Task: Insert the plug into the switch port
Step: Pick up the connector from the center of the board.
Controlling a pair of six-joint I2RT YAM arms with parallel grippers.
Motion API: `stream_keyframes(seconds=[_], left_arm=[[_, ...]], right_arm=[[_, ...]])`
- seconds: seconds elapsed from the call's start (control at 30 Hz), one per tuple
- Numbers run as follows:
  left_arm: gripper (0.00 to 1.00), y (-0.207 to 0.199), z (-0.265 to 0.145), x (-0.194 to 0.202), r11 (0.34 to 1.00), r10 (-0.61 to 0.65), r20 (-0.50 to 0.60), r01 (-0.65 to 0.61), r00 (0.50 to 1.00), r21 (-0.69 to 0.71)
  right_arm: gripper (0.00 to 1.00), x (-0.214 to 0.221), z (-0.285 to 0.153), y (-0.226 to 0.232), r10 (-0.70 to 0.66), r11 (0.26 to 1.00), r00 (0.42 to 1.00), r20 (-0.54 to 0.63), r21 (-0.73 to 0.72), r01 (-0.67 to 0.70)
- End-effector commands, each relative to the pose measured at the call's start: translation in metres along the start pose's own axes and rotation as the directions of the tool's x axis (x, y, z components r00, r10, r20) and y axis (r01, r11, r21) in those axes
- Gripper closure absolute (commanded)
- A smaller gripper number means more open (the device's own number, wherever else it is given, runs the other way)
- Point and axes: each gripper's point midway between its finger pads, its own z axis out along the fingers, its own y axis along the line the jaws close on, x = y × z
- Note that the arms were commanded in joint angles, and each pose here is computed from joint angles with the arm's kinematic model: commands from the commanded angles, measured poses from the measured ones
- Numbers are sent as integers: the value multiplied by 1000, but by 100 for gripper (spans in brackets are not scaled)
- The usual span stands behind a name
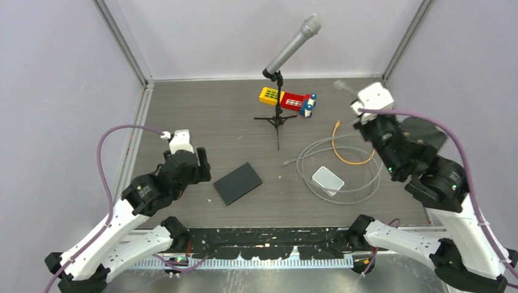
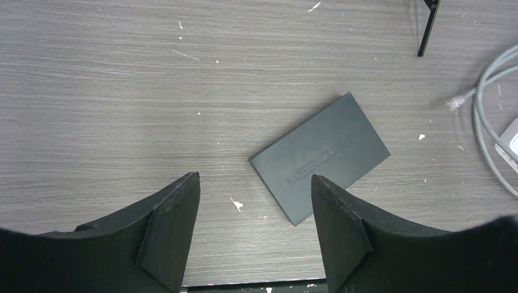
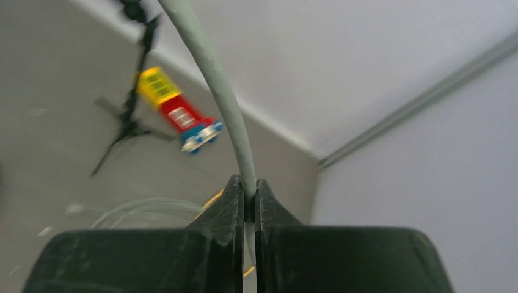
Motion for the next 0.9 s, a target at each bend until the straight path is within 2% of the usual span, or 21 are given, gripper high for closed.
stream_keyframes(seconds=[0.0,0.17,0.37,0.5,0.63,0.77,0.87], left_arm=[[31,-12,8,1,999,-24,-11,24,1000,30],[31,-13,18,6,999,-28,-28,29,999,14],[31,-12,32,15,997,-73,-60,75,996,23],[31,-16,40,22,993,-107,-90,112,990,48],[31,-43,40,20,970,-131,-97,148,987,193],[29,-78,23,0,897,-197,-68,208,978,390],[27,-92,11,-16,837,-287,-61,281,956,470]], right_arm=[[100,62,-9,137,70,858,965,-251,-478,-187],[100,122,-25,236,1,656,871,-490,-658,-371],[100,163,-35,297,45,554,787,-615,-640,-533],[100,183,-43,317,32,561,760,-649,-618,-551],[100,187,-39,324,89,632,781,-618,-571,-524],[100,189,-24,321,177,723,790,-588,-467,-510],[100,179,-20,326,217,752,837,-501,-461,-471]])
